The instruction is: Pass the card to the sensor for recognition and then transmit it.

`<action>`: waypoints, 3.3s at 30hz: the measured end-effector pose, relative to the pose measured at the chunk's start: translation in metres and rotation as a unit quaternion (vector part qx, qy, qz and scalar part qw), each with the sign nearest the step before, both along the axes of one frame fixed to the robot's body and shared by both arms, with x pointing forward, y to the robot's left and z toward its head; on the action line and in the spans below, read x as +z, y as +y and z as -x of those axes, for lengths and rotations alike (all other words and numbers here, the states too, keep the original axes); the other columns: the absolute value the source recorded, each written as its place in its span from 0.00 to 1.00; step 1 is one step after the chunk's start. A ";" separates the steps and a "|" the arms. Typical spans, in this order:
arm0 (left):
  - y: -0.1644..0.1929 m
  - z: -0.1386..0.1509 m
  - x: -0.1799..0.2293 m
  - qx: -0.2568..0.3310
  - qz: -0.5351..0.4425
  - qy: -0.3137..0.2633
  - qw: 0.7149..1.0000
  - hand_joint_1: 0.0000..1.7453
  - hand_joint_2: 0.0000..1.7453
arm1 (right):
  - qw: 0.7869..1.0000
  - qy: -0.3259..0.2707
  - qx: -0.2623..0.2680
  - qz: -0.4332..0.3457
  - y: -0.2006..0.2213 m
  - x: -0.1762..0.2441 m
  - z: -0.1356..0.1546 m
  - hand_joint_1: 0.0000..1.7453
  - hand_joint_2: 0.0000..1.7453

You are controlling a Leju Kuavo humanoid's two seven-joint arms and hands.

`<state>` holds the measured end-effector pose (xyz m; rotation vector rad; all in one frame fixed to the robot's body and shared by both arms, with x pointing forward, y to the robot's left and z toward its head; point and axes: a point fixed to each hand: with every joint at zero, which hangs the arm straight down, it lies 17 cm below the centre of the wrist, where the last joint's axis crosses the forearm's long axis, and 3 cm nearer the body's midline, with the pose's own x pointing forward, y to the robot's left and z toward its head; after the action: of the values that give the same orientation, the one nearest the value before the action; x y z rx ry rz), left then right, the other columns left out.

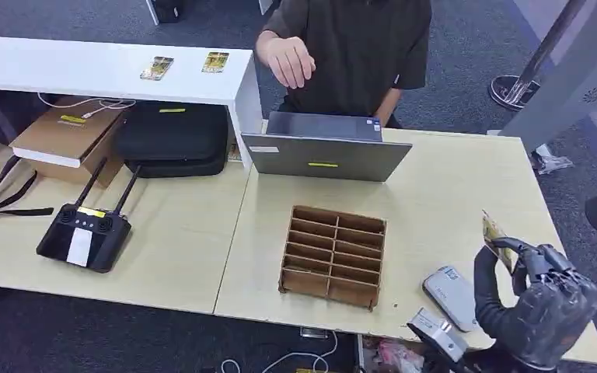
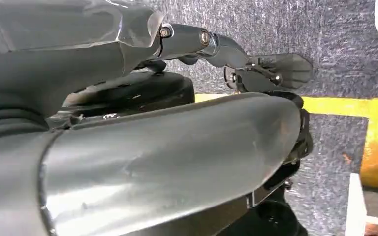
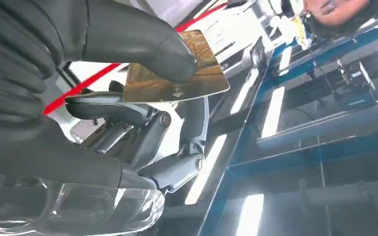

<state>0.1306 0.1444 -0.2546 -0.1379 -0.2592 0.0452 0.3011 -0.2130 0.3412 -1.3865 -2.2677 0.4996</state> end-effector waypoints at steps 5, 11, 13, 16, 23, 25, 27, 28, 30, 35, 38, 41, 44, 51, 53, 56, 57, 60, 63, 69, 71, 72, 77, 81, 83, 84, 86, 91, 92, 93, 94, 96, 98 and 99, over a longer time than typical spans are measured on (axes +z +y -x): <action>-0.002 -0.005 0.002 -0.031 0.001 0.004 1.000 0.00 0.00 | 1.000 0.007 0.021 -0.014 0.007 -0.005 -0.041 1.00 1.00; -0.009 -0.007 0.004 -0.077 -0.003 0.012 0.997 0.00 0.00 | 0.998 0.011 0.038 -0.039 0.037 0.024 -0.130 1.00 1.00; -0.012 -0.006 0.004 -0.089 -0.005 0.014 0.996 0.00 0.00 | 0.998 0.012 0.041 -0.042 0.046 0.037 -0.157 1.00 1.00; -0.015 -0.006 0.005 -0.107 -0.008 0.014 0.994 0.00 0.00 | 0.998 0.021 0.042 -0.041 0.061 0.050 -0.192 1.00 1.00; -0.019 -0.004 0.006 -0.144 -0.017 0.014 0.989 0.00 0.00 | 0.997 0.066 0.016 -0.034 0.075 0.057 -0.249 1.00 1.00; -0.020 -0.004 0.006 -0.151 -0.019 0.015 0.988 0.00 0.00 | 0.996 0.077 0.008 -0.031 0.073 0.054 -0.260 1.00 1.00; -0.022 -0.004 0.006 -0.159 -0.021 0.017 0.987 0.00 0.00 | 0.995 0.091 0.003 -0.030 0.071 0.048 -0.267 1.00 1.00; -0.022 -0.003 0.006 -0.163 -0.022 0.018 0.986 0.00 0.00 | 0.995 0.095 0.001 -0.029 0.071 0.045 -0.270 1.00 1.00; -0.023 -0.003 0.007 -0.169 -0.024 0.020 0.985 0.00 0.00 | 0.994 0.103 -0.003 -0.024 0.070 0.040 -0.274 1.00 1.00; -0.023 -0.002 0.006 -0.185 -0.029 0.019 0.982 0.00 0.00 | 0.993 0.114 -0.011 -0.017 0.068 0.031 -0.279 1.00 1.00; -0.023 -0.002 0.006 -0.196 -0.032 0.017 0.980 0.00 0.00 | 0.993 0.118 -0.017 -0.018 0.065 0.028 -0.280 1.00 1.00; -0.023 -0.001 0.006 -0.209 -0.035 0.015 0.977 0.00 0.00 | 0.992 0.120 -0.020 -0.022 0.061 0.027 -0.281 0.69 1.00; -0.024 -0.001 0.006 -0.214 -0.036 0.014 0.976 0.00 0.00 | 0.992 0.122 -0.022 -0.023 0.060 0.026 -0.282 0.00 1.00; -0.024 0.000 0.006 -0.222 -0.038 0.011 0.974 0.00 0.00 | 0.991 0.126 -0.026 -0.024 0.057 0.022 -0.282 0.00 1.00; -0.024 0.001 0.006 -0.222 -0.037 0.009 0.974 0.00 0.00 | 0.991 0.128 -0.026 -0.024 0.057 0.020 -0.282 0.00 1.00; -0.024 0.001 0.006 -0.223 -0.037 0.008 0.974 0.00 0.00 | 0.991 0.130 -0.027 -0.024 0.057 0.018 -0.282 0.00 1.00; -0.024 0.001 0.006 -0.223 -0.037 0.007 0.974 0.00 0.00 | 0.991 0.131 -0.027 -0.024 0.057 0.016 -0.282 0.00 1.00; -0.024 0.001 0.006 -0.223 -0.036 0.005 0.974 0.00 0.00 | 0.991 0.132 -0.028 -0.026 0.056 0.014 -0.280 0.00 1.00; -0.024 0.001 0.006 -0.225 -0.036 0.005 0.974 0.00 0.00 | 0.991 0.131 -0.030 -0.030 0.054 0.014 -0.279 0.00 1.00; -0.023 0.002 0.006 -0.225 -0.036 0.003 0.974 0.00 0.00 | 0.991 0.123 -0.034 -0.033 0.052 0.019 -0.275 0.00 1.00; -0.023 0.002 0.006 -0.226 -0.036 0.003 0.973 0.00 0.00 | 0.992 0.120 -0.036 -0.034 0.051 0.021 -0.273 0.00 1.00; -0.023 0.002 0.005 -0.226 -0.037 0.003 0.973 0.00 0.00 | 0.992 0.118 -0.036 -0.034 0.051 0.022 -0.273 0.00 1.00; -0.023 0.002 0.005 -0.231 -0.038 0.004 0.972 0.00 0.00 | 0.992 0.114 -0.037 -0.037 0.049 0.025 -0.270 0.00 1.00; -0.023 0.002 0.006 -0.231 -0.038 0.008 0.972 0.00 0.00 | 0.992 0.111 -0.038 -0.039 0.048 0.026 -0.267 0.00 1.00; -0.023 0.002 0.006 -0.231 -0.038 0.009 0.972 0.00 0.00 | 0.992 0.109 -0.038 -0.040 0.047 0.026 -0.266 0.00 1.00; -0.023 0.002 0.006 -0.232 -0.039 0.010 0.972 0.00 0.00 | 0.993 0.108 -0.039 -0.040 0.047 0.027 -0.266 0.00 1.00; -0.024 0.002 0.006 -0.232 -0.039 0.011 0.972 0.00 0.00 | 0.993 0.107 -0.040 -0.039 0.046 0.027 -0.265 0.00 1.00; -0.024 0.002 0.006 -0.233 -0.039 0.013 0.972 0.00 0.00 | 0.994 0.099 -0.046 -0.033 0.045 0.031 -0.262 0.00 1.00; -0.024 0.002 0.006 -0.232 -0.038 0.013 0.972 0.00 0.00 | 0.994 0.093 -0.049 -0.031 0.044 0.034 -0.261 0.00 1.00; -0.024 0.002 0.006 -0.231 -0.038 0.013 0.972 0.00 0.00 | 0.994 0.088 -0.051 -0.030 0.042 0.037 -0.259 0.00 1.00; -0.024 0.002 0.006 -0.230 -0.038 0.014 0.972 0.00 0.00 | 0.995 0.080 -0.054 -0.032 0.039 0.042 -0.257 0.00 1.00; -0.023 0.002 0.006 -0.228 -0.037 0.014 0.973 0.00 0.00 | 0.996 0.058 -0.062 -0.031 0.033 0.055 -0.248 0.00 1.00; -0.022 0.003 0.005 -0.224 -0.036 0.013 0.974 0.00 0.00 | 0.996 0.026 -0.075 -0.033 0.021 0.076 -0.233 0.00 1.00; -0.022 0.003 0.005 -0.223 -0.036 0.013 0.974 0.00 0.00 | 0.996 0.011 -0.080 -0.034 0.016 0.085 -0.226 0.00 1.00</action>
<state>0.1273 0.1222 -0.2494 -0.1210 -0.1993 -0.4081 0.5272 -0.1970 0.4264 -1.5054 -2.1141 0.3812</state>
